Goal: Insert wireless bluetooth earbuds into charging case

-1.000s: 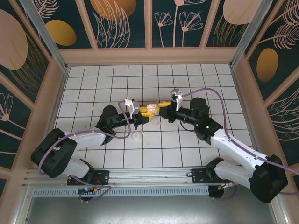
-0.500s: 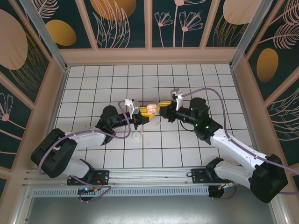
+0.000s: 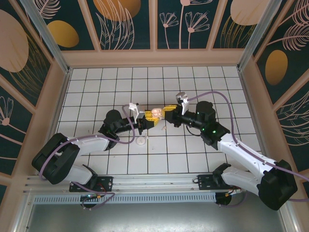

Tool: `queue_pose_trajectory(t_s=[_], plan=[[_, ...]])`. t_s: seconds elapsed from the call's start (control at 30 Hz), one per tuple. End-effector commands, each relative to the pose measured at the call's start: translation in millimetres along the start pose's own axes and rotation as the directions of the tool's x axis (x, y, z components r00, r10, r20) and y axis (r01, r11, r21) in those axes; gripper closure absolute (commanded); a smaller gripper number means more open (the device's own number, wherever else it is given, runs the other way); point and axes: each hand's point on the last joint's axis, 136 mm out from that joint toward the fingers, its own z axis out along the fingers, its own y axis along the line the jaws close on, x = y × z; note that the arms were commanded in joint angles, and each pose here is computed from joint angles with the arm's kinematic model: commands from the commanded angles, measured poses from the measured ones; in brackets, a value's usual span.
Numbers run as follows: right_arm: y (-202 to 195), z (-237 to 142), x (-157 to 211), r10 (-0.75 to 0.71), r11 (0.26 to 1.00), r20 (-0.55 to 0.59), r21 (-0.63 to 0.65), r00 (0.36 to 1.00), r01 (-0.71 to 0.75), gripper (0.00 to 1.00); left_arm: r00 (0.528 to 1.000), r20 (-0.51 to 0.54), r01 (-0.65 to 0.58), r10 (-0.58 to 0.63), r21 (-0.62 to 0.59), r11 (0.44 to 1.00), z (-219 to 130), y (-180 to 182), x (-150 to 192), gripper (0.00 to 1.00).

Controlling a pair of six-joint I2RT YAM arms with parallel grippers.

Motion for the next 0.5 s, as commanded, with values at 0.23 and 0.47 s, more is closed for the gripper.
queue_pose_trajectory(t_s=[0.23, 0.47], plan=[[-0.7, -2.4, 29.0, 0.007, 1.000, -0.084, -0.005, 0.996, -0.007, 0.78, 0.987, 0.128, -0.097, 0.095, 0.012, 0.995, -5.3, -11.2, -36.6, 0.84], [3.6, -3.3, 30.5, -0.007, 1.000, -0.091, -0.031, 0.996, 0.004, 0.79, 0.985, 0.125, -0.117, 0.116, 0.001, 0.993, -6.3, -10.8, -35.9, 0.84]])
